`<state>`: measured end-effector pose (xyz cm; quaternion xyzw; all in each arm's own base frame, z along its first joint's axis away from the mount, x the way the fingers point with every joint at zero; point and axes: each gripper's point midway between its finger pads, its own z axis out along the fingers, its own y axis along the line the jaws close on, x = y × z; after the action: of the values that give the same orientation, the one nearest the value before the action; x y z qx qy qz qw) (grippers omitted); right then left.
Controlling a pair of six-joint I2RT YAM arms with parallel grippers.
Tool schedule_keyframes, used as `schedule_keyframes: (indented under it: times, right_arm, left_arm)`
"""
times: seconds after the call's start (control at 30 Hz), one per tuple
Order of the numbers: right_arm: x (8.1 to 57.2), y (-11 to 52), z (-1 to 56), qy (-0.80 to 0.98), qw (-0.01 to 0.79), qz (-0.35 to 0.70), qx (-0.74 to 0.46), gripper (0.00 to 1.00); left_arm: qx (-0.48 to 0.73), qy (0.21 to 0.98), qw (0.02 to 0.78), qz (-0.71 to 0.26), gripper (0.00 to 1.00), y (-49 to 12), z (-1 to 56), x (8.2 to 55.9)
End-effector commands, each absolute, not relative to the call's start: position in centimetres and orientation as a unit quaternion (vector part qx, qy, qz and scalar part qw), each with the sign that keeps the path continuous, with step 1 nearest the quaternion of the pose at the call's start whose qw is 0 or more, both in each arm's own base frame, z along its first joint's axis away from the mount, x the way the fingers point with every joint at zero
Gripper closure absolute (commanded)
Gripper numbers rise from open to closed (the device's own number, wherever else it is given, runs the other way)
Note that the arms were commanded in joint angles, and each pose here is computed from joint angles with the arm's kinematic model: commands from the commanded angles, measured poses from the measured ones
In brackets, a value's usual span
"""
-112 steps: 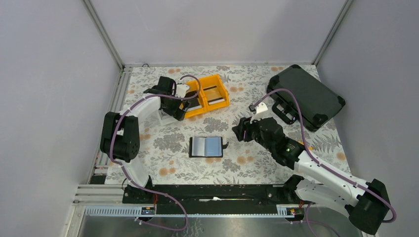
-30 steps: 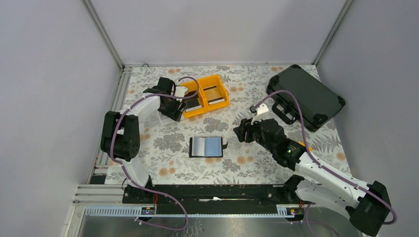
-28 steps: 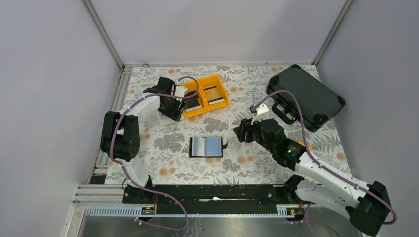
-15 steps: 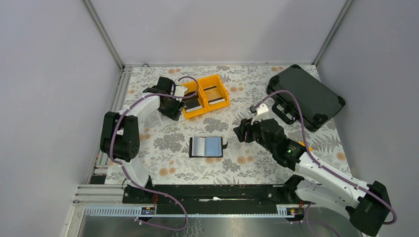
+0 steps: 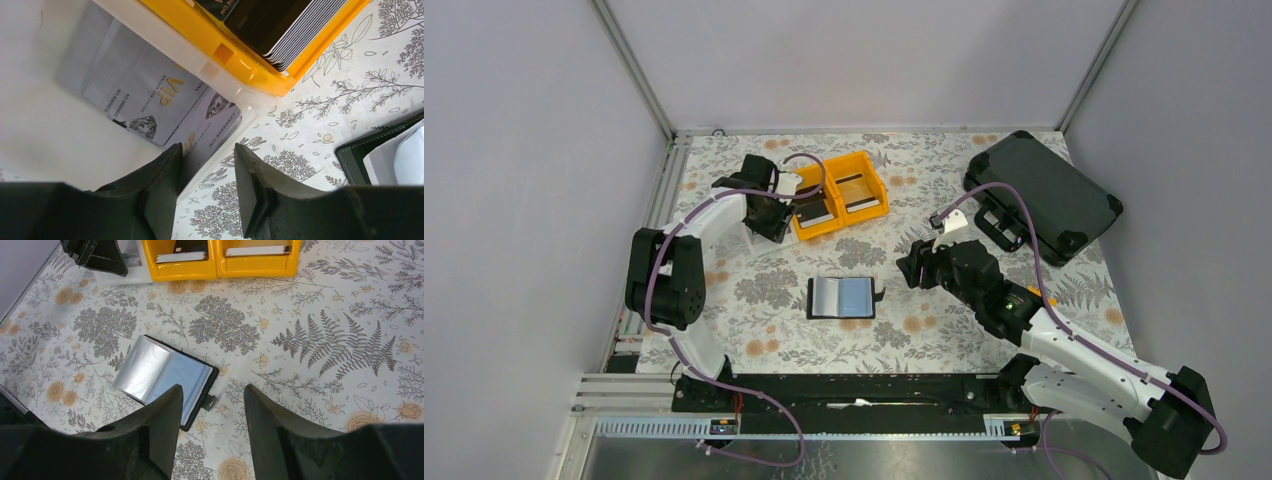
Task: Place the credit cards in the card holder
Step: Pick up the credit card from the storage box.
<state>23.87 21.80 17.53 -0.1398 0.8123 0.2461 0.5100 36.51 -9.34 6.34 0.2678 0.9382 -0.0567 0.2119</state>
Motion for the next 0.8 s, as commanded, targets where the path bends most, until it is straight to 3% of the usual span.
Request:
schedule_keyframes:
  times: [0.0,0.47,0.77]
  right_arm:
    - [24.5,21.6,18.4,0.803,0.528,0.242,-0.136,0.45]
    - [24.5,21.6,18.4,0.803,0.526,0.243,-0.137,0.45]
    - [24.5,21.6,18.3,0.803,0.526,0.243,-0.137,0.45]
  left_arm:
    - [0.262,0.930,0.252,-0.056,0.57,-9.5,9.6,37.6]
    - [0.258,0.929,0.260,-0.052,0.61,-9.1,10.3,37.7]
    - [0.257,0.929,0.263,-0.048,0.74,-9.0,10.5,37.8]
